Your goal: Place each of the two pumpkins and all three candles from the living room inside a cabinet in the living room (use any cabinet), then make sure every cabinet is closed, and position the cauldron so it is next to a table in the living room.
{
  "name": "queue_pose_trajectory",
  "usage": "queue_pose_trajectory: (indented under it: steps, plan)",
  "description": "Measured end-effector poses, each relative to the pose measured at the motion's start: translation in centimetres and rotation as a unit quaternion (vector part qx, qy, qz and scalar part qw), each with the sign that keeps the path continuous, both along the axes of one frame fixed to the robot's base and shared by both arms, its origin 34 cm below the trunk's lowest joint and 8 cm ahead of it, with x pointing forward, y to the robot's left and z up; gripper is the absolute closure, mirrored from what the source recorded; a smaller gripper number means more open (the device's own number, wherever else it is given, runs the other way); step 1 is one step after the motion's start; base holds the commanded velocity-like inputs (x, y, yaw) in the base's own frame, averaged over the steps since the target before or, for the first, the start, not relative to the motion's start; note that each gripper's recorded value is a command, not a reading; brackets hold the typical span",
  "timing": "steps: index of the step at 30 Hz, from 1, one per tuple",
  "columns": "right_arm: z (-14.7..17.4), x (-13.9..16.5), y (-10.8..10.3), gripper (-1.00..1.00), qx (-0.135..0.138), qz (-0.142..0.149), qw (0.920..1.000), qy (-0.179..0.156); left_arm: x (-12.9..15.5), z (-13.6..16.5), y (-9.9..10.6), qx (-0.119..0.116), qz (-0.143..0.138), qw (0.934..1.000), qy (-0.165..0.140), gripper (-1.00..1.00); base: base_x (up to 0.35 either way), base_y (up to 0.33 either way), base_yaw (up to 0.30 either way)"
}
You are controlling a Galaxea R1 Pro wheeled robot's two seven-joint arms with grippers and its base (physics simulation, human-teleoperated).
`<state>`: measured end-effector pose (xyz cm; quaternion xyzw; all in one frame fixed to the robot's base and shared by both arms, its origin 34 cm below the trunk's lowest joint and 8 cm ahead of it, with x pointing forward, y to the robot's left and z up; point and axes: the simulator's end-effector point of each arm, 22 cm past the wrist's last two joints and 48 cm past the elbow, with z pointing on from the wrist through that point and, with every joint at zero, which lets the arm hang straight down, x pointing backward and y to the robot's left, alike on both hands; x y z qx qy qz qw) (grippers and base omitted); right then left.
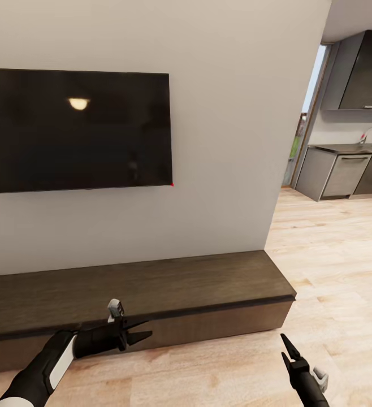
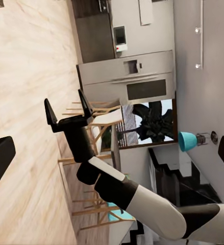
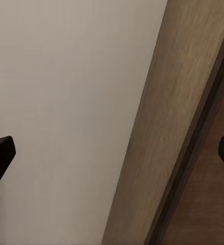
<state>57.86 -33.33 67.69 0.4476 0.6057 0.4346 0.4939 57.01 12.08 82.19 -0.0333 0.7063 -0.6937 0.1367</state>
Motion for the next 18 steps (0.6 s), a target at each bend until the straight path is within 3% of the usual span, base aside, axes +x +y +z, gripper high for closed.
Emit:
queue_pose_trajectory:
  steps: [14, 18]
  plan:
    - [-2.0, 0.1, 0.2, -1.0, -0.006, 0.003, 1.0, -0.007, -0.2, -2.1, -0.1, -0.008, -0.001, 1.0, 0.0, -1.0, 0.0, 0.0, 0.0]
    - [-2.4, 0.2, -1.2, -1.0, -0.052, -0.026, 0.9982, -0.017, -0.3, -2.5, -0.1, -0.017, -0.002, 0.9999, -0.003, -1.0, 0.0, 0.0, 0.0]
